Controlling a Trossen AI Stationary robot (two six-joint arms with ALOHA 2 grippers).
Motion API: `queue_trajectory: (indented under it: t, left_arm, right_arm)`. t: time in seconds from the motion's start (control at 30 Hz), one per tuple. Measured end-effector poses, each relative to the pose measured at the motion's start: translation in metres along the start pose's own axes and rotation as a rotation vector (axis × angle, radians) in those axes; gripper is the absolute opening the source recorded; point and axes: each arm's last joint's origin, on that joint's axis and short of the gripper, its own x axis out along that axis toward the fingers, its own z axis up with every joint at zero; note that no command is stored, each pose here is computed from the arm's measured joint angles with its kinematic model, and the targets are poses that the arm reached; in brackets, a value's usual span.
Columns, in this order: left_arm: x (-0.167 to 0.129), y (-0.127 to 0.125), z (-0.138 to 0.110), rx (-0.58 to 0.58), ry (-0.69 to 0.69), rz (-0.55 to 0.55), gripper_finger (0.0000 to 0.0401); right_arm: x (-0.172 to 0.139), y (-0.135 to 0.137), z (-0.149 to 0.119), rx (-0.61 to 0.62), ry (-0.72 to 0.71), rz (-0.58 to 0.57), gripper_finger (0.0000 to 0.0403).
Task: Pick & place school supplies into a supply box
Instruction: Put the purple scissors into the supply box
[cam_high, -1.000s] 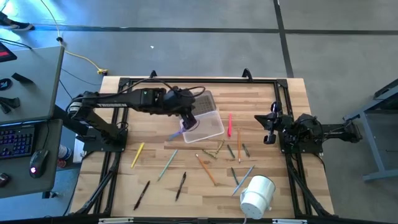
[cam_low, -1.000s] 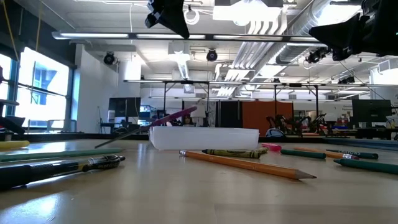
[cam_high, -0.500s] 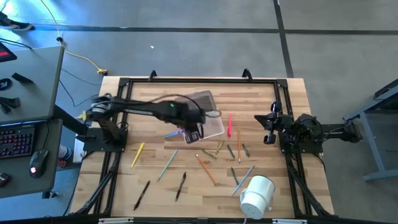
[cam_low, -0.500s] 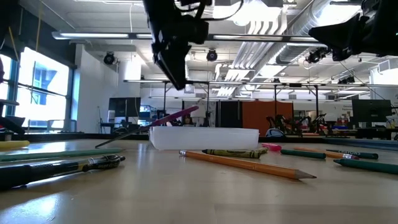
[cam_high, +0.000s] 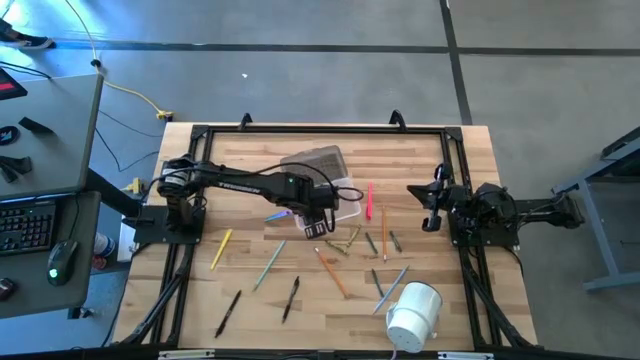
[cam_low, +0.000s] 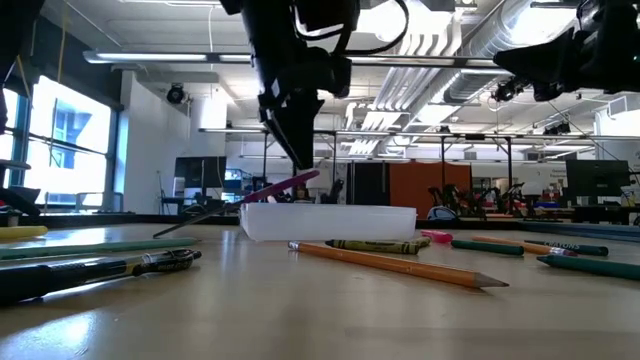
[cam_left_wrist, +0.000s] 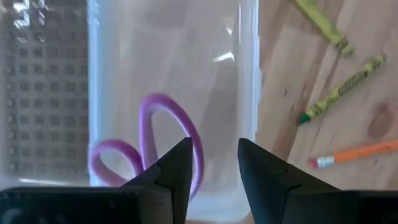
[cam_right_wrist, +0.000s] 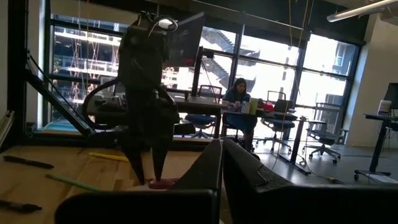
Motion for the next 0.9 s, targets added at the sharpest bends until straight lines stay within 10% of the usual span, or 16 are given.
queue_trajectory:
  t: [0.9]
  left_arm:
    - [0.038,-0.006,-0.001,-0.066,0.041,0.073,0.0158]
  right_arm:
    - [0.0,0.0,0.0,0.001,-0.002,0.004,0.0]
